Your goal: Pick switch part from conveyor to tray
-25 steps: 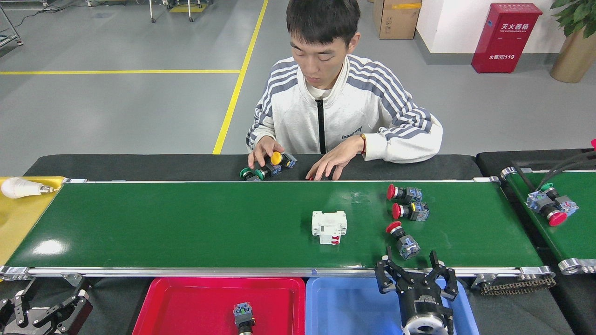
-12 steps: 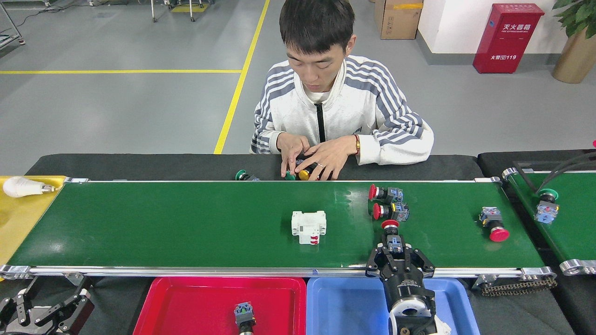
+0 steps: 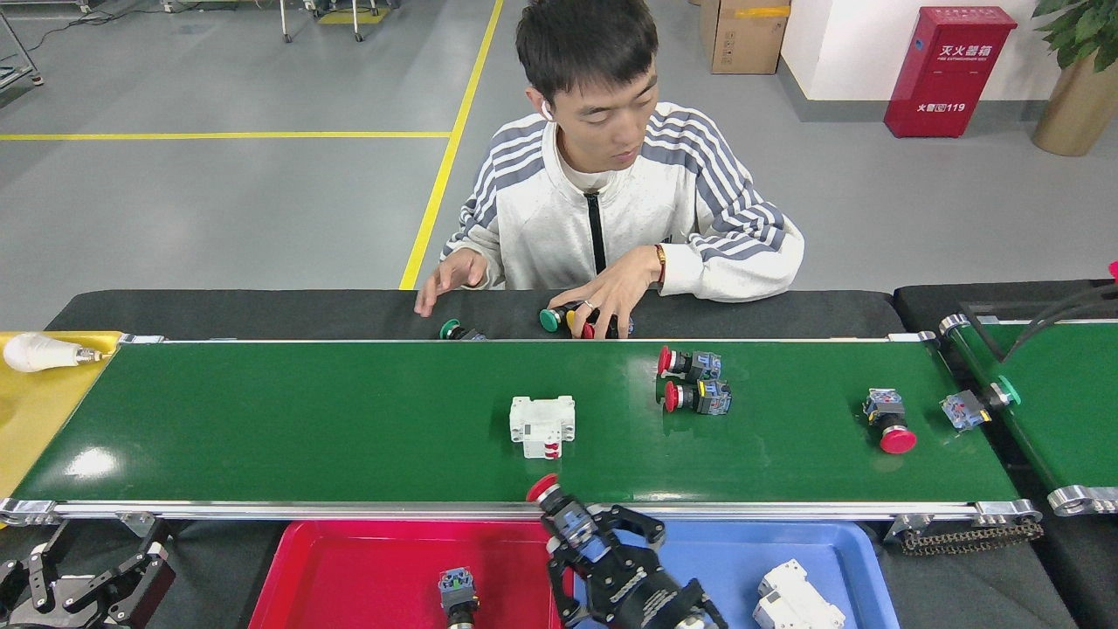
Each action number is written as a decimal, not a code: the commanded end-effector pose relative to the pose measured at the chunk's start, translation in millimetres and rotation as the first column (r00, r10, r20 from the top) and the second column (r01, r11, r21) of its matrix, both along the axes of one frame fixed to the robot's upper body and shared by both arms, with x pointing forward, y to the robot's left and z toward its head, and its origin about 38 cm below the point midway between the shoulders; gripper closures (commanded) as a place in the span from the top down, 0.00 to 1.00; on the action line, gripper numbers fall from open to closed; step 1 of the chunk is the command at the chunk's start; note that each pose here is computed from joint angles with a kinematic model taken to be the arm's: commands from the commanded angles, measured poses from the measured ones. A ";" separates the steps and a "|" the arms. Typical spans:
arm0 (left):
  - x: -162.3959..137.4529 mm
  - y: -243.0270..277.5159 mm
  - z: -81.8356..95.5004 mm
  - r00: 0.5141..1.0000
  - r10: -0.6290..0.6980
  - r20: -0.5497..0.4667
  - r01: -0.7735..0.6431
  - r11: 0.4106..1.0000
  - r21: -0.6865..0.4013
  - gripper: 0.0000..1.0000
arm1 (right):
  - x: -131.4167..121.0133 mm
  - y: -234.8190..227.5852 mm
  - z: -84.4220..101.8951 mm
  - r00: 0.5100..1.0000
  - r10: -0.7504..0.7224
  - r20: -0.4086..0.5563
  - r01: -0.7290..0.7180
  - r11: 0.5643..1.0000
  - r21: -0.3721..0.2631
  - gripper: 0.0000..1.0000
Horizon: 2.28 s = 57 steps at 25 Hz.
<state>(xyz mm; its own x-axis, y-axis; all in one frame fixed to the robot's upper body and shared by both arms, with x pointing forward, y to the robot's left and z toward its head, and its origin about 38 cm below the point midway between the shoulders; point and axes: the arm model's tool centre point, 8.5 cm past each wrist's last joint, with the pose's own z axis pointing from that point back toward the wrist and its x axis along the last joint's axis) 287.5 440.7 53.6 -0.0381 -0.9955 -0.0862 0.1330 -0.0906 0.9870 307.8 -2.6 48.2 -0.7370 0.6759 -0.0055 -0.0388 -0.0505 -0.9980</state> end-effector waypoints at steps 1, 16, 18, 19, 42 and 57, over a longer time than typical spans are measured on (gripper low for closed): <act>11.8 -15.1 12.3 0.998 -0.057 0.035 0.057 0.998 0.014 1.00 | 4.2 5.1 10.6 1.000 0.014 0.025 -0.015 1.000 0.023 1.00; 54.2 -221.8 11.5 0.958 -0.266 0.107 0.267 0.964 0.005 1.00 | 21.6 -212.5 -3.1 0.580 -0.814 -0.031 0.809 0.571 0.139 0.99; 56.9 -227.5 9.5 0.958 -0.267 0.102 0.269 0.963 -0.003 1.00 | 41.1 -212.6 2.3 0.577 -0.816 -0.020 0.810 0.570 0.137 0.99; 58.3 -229.8 5.7 0.962 -0.255 0.095 0.257 0.966 -0.013 1.00 | 49.0 -212.4 2.4 0.570 -0.821 -0.029 0.817 0.563 0.126 0.99; 149.9 -207.0 -0.7 0.990 -0.138 0.006 0.137 0.990 0.034 1.00 | 150.4 -158.8 -5.6 0.622 -0.774 -0.119 0.778 0.628 -0.022 0.11; 162.6 -186.5 -11.1 0.999 -0.021 -0.025 0.022 0.999 0.041 0.25 | 71.7 -41.3 34.2 0.977 -0.212 0.027 0.210 0.974 0.080 0.04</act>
